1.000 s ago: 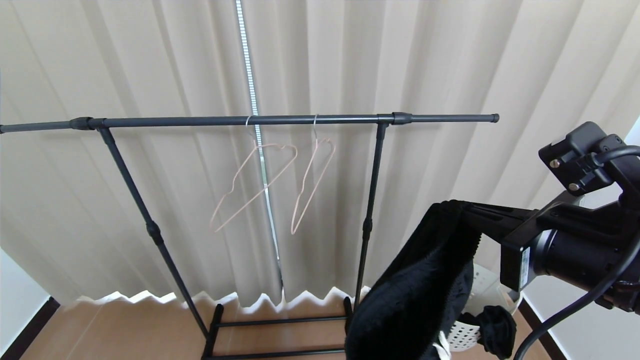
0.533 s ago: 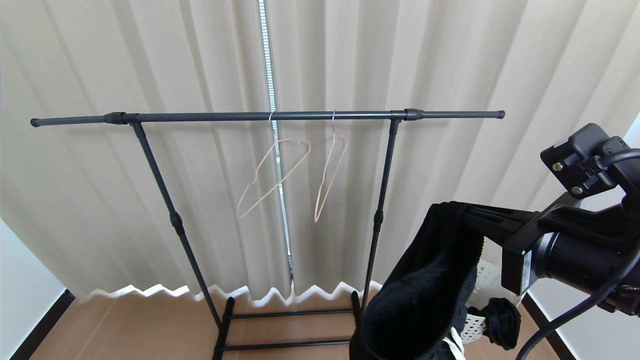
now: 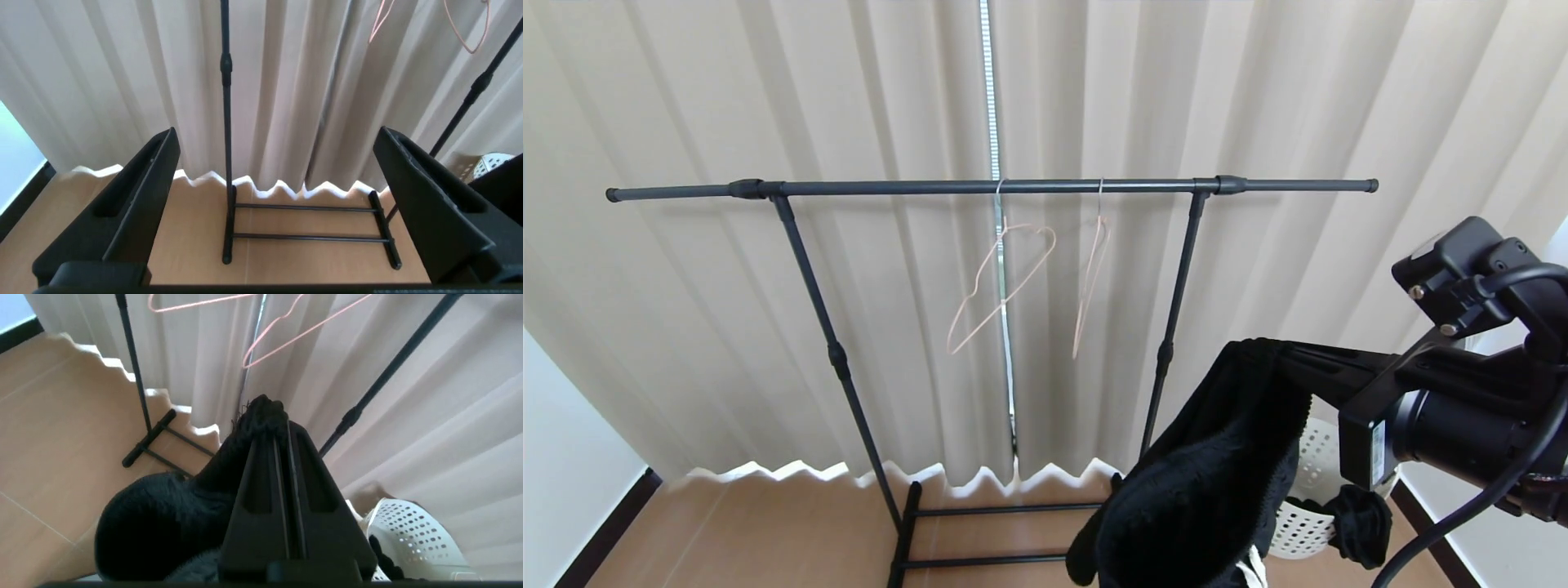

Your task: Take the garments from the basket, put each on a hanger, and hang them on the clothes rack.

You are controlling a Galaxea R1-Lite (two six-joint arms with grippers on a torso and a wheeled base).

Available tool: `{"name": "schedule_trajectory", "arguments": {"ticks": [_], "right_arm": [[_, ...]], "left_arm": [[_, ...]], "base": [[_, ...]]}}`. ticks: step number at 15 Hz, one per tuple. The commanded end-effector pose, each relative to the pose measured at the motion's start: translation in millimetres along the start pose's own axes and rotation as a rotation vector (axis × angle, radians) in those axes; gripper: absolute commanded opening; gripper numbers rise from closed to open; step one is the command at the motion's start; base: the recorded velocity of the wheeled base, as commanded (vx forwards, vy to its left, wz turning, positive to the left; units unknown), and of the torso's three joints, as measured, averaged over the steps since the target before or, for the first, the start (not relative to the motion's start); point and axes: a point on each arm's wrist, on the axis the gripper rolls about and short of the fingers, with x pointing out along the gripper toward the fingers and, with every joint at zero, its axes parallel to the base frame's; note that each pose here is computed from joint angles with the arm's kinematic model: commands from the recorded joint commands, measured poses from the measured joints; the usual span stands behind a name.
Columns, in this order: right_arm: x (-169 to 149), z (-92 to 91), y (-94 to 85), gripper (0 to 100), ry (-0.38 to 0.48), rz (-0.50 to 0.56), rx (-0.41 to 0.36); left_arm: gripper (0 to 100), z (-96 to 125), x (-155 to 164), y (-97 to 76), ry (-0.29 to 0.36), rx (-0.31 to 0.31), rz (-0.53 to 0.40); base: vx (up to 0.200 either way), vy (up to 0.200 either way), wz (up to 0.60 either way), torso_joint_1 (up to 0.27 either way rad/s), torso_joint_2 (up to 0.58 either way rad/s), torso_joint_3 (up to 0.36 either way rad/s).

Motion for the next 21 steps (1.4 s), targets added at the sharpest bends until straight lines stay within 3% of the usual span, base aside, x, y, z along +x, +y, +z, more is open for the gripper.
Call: {"name": "schedule_trajectory", "arguments": {"ticks": [1, 5, 6, 9, 12, 13, 15, 16, 17, 18, 20, 21], "right_arm": [[2.4, -5.2, 1.5, 0, 0.022, 0.003, -0.01], [3.9, -19.1, 4.8, 0, 0.069, 0.016, -0.053], [1.1, -25.5, 4.8, 0, 0.057, 0.016, -0.099], [-0.4, -27.1, 4.5, 0, -0.033, 0.005, -0.115], [2.9, -24.3, 4.8, 0, -0.041, -0.006, -0.113], [6.0, -22.7, 5.1, 0, -0.042, -0.009, -0.11], [7.9, -18.3, 5.3, 0, -0.052, -0.011, -0.105], [13.2, -16.2, 6.5, 0, -0.047, -0.011, -0.104], [18.8, -16.3, 1.1, 0, -0.035, -0.039, -0.092], [21.1, -17.5, -1.2, 0, -0.026, -0.049, -0.088], [25.4, -17.0, -5.9, 0, -0.019, -0.072, -0.08], [27.8, -14.8, -5.5, 0, -0.022, -0.073, -0.08]], "left_arm": [[100, 0.1, 0.1, 0.0, 0.001, 0.001, 0.001], [100, 0.0, 0.1, 0.0, 0.002, 0.002, -0.001], [100, 0.0, 0.1, 0.0, 0.002, 0.001, -0.001], [100, 0.0, 0.1, 0.0, 0.002, -0.002, 0.003], [100, -0.1, 0.4, -0.9, 0.012, 0.081, -0.044], [100, 0.8, 2.7, -1.9, 0.044, 0.09, -0.089], [100, 3.6, 13.0, -3.1, 0.178, 0.106, -0.111], [100, 10.0, 27.0, -5.0, 0.327, 0.11, -0.157], [100, 19.4, 40.5, -7.3, 0.414, 0.097, -0.201], [100, 24.6, 46.1, -8.2, 0.433, 0.092, -0.211], [100, 55.2, 97.8, -15.0, 0.54, 0.065, -0.262], [100, 60.4, 121.1, -17.5, 0.57, 0.047, -0.258]], "base": [[0.0, 0.0, 0.0, 0.0, 0.0, 0.0], [0.0, 0.0, 0.0, 0.0, 0.0, 0.0], [0.0, 0.0, 0.0, 0.0, 0.0, 0.0], [0.0, 0.0, 0.0, 0.0, 0.0, 0.0], [0.0, 0.0, 0.0, 0.0, 0.0, 0.0], [0.0, 0.0, 0.0, 0.0, 0.0, 0.0], [0.0, 0.0, 0.0, 0.0, 0.0, 0.0], [0.0, 0.0, 0.0, 0.0, 0.0, 0.0], [0.0, 0.0, 0.0, 0.0, 0.0, 0.0], [0.0, 0.0, 0.0, 0.0, 0.0, 0.0], [0.0, 0.0, 0.0, 0.0, 0.0, 0.0], [0.0, 0.0, 0.0, 0.0, 0.0, 0.0]]}}
